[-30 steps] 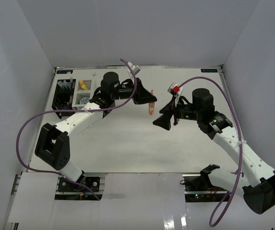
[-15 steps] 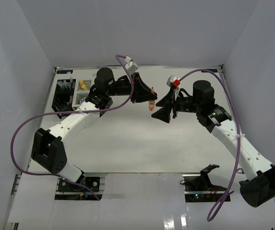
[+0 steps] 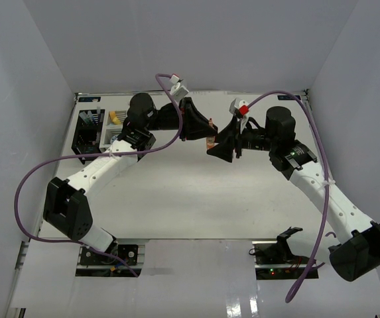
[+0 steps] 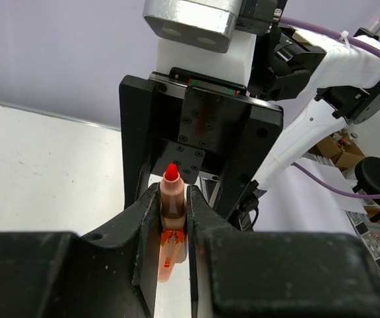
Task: Sort the stationery into containers
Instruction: Close the pen cap on the pen.
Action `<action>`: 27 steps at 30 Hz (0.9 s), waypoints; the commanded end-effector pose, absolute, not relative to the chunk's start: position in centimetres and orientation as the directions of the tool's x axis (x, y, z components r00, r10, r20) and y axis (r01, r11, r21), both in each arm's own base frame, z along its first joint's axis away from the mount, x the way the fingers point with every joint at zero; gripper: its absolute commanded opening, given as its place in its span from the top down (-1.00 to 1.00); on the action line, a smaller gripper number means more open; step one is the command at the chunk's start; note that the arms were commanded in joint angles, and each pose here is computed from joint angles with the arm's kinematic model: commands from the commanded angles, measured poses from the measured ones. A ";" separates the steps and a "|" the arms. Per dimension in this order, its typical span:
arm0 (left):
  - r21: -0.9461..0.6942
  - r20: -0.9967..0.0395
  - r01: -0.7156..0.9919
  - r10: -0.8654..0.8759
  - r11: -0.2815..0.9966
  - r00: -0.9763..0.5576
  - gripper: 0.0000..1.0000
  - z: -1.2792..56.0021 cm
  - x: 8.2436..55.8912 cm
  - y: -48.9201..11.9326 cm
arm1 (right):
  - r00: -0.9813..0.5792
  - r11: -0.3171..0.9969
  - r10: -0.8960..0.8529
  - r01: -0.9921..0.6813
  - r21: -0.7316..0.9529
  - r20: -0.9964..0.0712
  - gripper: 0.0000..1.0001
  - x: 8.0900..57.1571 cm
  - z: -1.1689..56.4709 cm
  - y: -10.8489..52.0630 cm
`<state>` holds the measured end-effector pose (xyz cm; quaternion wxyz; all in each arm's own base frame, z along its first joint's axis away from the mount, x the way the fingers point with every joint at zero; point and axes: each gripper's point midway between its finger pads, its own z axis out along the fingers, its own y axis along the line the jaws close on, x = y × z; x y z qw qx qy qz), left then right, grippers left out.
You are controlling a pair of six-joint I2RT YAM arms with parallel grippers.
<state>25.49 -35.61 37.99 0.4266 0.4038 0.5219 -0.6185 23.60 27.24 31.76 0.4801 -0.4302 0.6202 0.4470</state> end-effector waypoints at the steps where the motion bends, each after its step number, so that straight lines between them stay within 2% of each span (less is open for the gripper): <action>1: -0.238 -0.957 0.964 -0.141 -0.120 -0.254 0.50 40.1 24.9 -35.4 | -0.095 0.207 -0.054 -0.975 0.082 -0.994 -0.14 23.9 34.5 27.6; 8: -0.243 -0.956 0.963 -0.138 -0.118 -0.259 0.50 39.7 25.1 -35.5 | -0.092 0.220 -0.053 -0.972 0.078 -0.994 0.21 24.1 34.2 27.5; 9: -0.245 -0.956 0.963 -0.139 -0.115 -0.260 0.50 39.6 25.1 -35.5 | -0.092 0.220 -0.053 -0.972 0.078 -0.994 0.36 24.1 34.2 27.5; 11: -0.249 -0.955 0.962 -0.137 -0.109 -0.263 0.49 39.4 25.2 -35.5 | -0.096 0.218 -0.055 -0.973 0.082 -0.994 0.52 24.0 34.1 27.6; 12: -0.252 -0.954 0.962 -0.140 -0.102 -0.264 0.49 39.3 25.4 -35.5 | -0.097 0.218 -0.056 -0.972 0.083 -0.994 0.68 24.0 34.0 27.5; 14: -0.256 -0.953 0.962 -0.139 -0.095 -0.268 0.46 39.1 25.5 -35.5 | -0.108 0.220 -0.061 -0.971 0.092 -0.992 0.84 23.9 33.4 27.4; 21: -0.245 -0.954 0.969 -0.171 -0.025 -0.245 0.30 39.0 26.9 -35.0 | -0.207 0.215 -0.074 -0.959 0.187 -0.976 0.85 22.5 30.9 27.0; 27: -0.268 -0.946 0.963 -0.192 0.005 -0.262 0.27 38.1 27.6 -34.8 | -0.314 0.224 -0.100 -0.932 0.286 -0.944 0.85 21.4 29.0 26.7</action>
